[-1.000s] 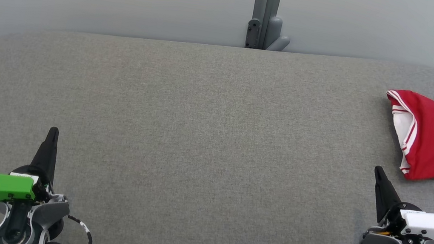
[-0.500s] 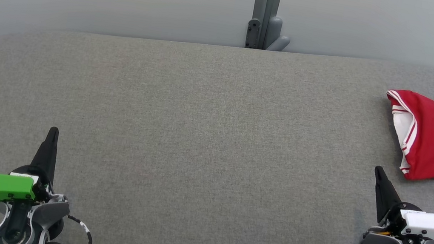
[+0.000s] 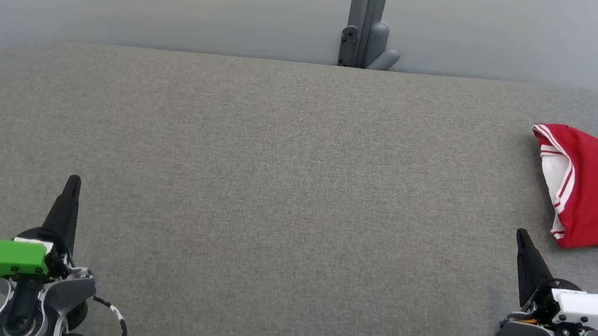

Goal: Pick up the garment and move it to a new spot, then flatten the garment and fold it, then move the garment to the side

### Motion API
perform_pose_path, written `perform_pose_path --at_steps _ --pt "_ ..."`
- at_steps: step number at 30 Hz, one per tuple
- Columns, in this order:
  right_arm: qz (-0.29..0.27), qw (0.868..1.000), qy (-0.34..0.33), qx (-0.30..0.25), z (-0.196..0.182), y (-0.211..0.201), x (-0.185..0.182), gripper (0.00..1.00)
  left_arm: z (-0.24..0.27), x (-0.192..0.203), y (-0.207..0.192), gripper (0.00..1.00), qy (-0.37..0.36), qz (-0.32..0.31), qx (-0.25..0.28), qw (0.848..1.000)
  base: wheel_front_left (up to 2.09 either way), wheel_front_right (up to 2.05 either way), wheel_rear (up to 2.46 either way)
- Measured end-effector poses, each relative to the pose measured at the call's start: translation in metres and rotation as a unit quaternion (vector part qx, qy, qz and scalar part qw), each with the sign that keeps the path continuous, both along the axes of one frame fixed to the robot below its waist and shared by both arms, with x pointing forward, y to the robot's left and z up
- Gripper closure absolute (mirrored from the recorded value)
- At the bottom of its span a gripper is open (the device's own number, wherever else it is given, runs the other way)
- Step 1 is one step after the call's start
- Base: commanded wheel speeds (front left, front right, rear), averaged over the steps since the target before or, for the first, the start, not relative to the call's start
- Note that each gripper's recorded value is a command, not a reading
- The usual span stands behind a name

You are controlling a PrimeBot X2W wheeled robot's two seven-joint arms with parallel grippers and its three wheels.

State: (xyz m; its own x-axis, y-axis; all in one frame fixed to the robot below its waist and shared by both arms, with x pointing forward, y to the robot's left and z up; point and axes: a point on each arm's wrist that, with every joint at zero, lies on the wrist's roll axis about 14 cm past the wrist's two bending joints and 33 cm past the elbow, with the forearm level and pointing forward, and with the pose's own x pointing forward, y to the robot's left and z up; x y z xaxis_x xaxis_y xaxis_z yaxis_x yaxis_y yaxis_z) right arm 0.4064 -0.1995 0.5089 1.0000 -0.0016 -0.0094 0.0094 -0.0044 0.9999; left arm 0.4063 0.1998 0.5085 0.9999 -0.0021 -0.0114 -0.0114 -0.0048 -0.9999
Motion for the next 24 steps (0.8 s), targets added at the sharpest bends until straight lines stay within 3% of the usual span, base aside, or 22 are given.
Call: perform_pose_path --at_steps 24 --pt "0.0 1.0 0.0 0.0 0.0 0.0002 0.0 1.0 0.0 0.0 0.0 1.0 0.0 0.0 0.0 1.0 0.0 0.0 0.0"
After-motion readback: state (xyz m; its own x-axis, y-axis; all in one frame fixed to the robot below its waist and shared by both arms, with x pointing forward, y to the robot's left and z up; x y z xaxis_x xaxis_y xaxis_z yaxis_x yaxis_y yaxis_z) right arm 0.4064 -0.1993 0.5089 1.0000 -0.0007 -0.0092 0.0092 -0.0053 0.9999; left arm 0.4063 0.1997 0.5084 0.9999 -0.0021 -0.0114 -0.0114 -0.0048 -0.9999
